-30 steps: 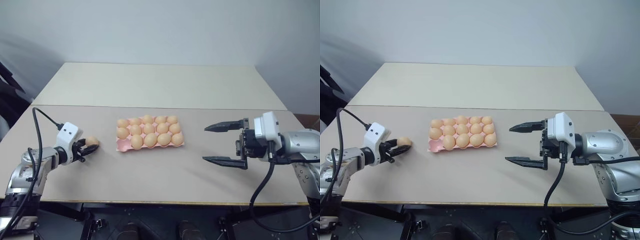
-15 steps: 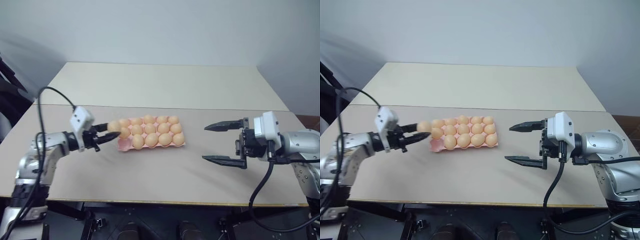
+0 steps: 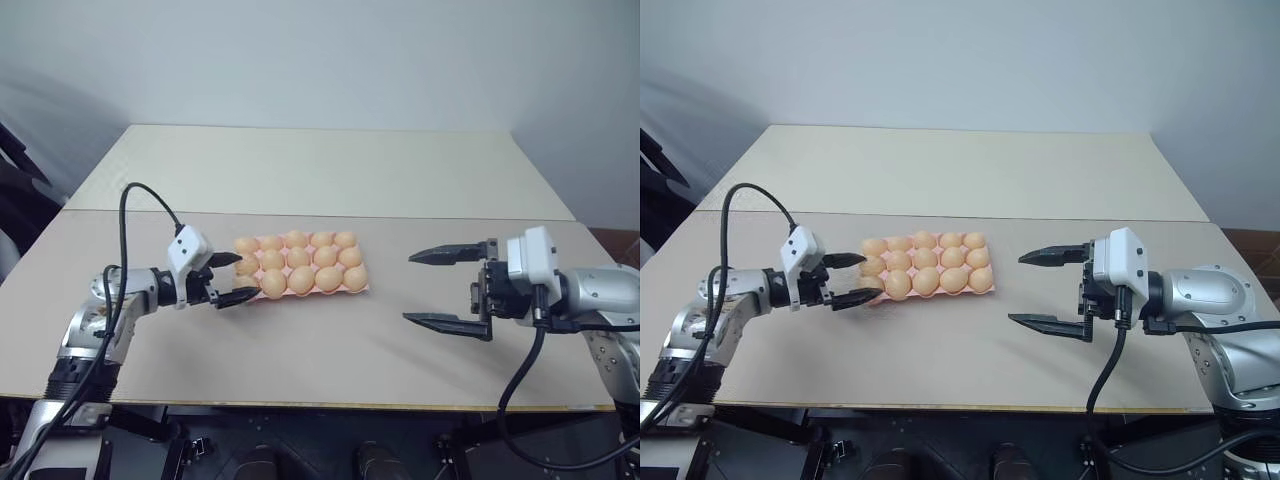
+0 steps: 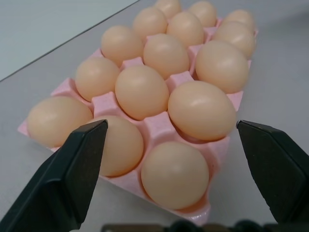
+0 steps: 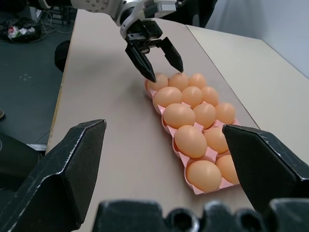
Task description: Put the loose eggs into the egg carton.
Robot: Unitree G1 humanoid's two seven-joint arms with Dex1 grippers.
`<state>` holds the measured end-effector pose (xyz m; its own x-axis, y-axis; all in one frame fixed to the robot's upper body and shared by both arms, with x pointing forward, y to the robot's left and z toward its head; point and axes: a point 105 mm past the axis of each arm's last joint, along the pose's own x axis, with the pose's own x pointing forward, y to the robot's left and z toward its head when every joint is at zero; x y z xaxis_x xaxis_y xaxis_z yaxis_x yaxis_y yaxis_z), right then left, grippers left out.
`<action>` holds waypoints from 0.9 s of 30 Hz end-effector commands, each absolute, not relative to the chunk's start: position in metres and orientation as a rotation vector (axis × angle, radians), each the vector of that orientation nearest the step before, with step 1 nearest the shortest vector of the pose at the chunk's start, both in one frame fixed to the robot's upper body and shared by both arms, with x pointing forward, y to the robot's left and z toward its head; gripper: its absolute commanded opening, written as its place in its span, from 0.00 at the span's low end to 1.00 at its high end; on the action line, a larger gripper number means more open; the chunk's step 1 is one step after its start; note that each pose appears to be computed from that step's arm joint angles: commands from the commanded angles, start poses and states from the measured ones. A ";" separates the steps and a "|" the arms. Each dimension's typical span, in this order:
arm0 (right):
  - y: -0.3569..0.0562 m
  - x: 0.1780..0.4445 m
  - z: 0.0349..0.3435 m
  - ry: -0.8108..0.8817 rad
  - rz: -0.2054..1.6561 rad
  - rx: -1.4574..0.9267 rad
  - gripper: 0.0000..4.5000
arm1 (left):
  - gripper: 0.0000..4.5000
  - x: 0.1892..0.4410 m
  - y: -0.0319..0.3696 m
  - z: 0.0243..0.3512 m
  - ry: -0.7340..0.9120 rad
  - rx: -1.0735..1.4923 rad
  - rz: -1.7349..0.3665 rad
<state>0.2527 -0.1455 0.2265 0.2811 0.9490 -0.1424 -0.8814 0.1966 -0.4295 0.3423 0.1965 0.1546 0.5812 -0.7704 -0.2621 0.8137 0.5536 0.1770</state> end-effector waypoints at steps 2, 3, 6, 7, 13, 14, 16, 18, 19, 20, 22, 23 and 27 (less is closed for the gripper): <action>-0.146 0.248 0.238 -0.216 1.288 -0.498 1.00 | 1.00 0.335 0.221 0.183 0.072 0.334 -0.897; -0.146 0.249 0.238 -0.216 1.288 -0.497 1.00 | 1.00 0.331 0.227 0.187 0.062 0.339 -0.891; -0.149 0.252 0.239 -0.211 1.284 -0.488 1.00 | 1.00 0.310 0.241 0.202 0.044 0.339 -0.910; -0.149 0.253 0.239 -0.210 1.283 -0.485 1.00 | 1.00 0.305 0.243 0.206 0.042 0.340 -0.919; -0.158 0.259 0.232 -0.153 1.292 -0.441 1.00 | 1.00 0.261 0.267 0.220 0.080 0.404 -0.948; -0.160 0.260 0.229 -0.137 1.296 -0.435 1.00 | 1.00 0.254 0.271 0.221 0.085 0.395 -0.949; -0.163 0.262 0.226 -0.118 1.301 -0.429 1.00 | 1.00 0.243 0.274 0.220 0.105 0.383 -0.955; -0.164 0.265 0.224 -0.112 1.289 -0.429 1.00 | 1.00 0.231 0.276 0.218 0.133 0.365 -0.979; -0.165 0.267 0.224 -0.112 1.280 -0.431 1.00 | 1.00 0.226 0.276 0.218 0.144 0.351 -0.992; -0.166 0.269 0.224 -0.111 1.268 -0.432 1.00 | 1.00 0.221 0.275 0.217 0.153 0.339 -1.001; -0.167 0.269 0.224 -0.111 1.266 -0.434 1.00 | 1.00 0.216 0.275 0.216 0.164 0.338 -0.996; -0.167 0.268 0.224 -0.111 1.267 -0.434 1.00 | 1.00 0.215 0.274 0.216 0.166 0.339 -0.993; -0.167 0.267 0.222 -0.108 1.259 -0.426 1.00 | 1.00 0.216 0.273 0.218 0.156 0.333 -0.964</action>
<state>0.2707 -0.1677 0.2145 0.3129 0.9354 -0.1646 -0.9099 0.2455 -0.3345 0.2174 0.2752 0.2073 0.5528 -0.7795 -0.2945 0.8332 0.5240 0.1768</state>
